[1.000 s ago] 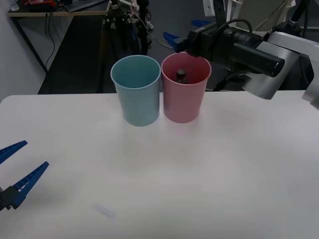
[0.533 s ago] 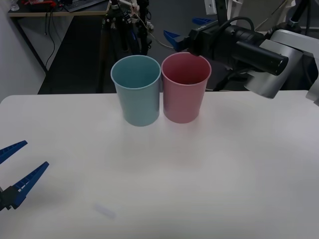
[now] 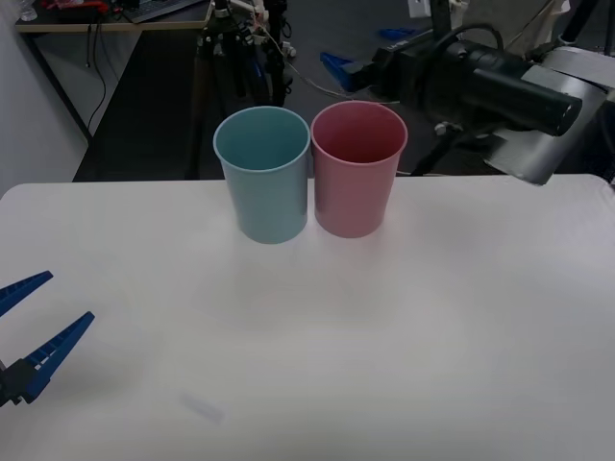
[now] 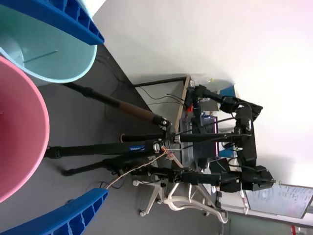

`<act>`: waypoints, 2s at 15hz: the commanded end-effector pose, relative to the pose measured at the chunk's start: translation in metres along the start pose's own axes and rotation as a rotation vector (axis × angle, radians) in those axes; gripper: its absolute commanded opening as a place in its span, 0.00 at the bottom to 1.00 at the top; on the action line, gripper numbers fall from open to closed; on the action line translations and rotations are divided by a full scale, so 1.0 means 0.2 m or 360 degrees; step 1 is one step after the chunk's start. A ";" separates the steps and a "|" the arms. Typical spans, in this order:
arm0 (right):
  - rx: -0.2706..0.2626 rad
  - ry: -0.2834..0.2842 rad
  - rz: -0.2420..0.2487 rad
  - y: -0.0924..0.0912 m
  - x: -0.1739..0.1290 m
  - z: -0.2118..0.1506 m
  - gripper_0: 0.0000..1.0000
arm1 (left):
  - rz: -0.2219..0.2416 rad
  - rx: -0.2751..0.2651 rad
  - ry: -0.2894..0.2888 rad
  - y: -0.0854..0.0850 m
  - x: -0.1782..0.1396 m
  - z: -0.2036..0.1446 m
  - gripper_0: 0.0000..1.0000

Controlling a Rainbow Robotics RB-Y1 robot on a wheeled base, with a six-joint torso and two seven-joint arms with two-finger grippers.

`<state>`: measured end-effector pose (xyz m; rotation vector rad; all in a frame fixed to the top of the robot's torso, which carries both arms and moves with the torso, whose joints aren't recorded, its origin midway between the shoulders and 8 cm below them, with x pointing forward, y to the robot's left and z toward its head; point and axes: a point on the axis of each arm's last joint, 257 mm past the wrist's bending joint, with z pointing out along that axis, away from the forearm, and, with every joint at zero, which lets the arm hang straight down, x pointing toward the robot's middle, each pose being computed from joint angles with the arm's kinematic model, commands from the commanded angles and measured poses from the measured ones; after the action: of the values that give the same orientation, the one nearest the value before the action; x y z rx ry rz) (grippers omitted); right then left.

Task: Grasp the object on the table and drop it into the matching bin: aluminum can to the light blue bin, PET bottle to the pink bin.

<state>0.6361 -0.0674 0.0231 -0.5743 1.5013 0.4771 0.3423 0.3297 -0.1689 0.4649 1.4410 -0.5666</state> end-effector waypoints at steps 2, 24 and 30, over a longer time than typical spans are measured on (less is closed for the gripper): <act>-0.0050 -0.0018 -0.0012 0.02 -0.02 -0.07 1.00 | 0.0000 0.0000 0.0000 0.00 0.00 0.00 1.00; -0.0005 -0.0168 0.0032 -0.07 0.28 -1.09 1.00 | 0.0000 0.0000 0.0000 0.00 0.00 0.00 1.00; -0.0014 -0.0137 0.0047 -0.04 0.48 -1.32 1.00 | 0.0000 0.0000 0.0000 0.00 0.00 0.00 1.00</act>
<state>0.4413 -0.2406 -0.0646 -0.5351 1.4245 0.5206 0.3423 0.3297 -0.1689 0.4649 1.4410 -0.5666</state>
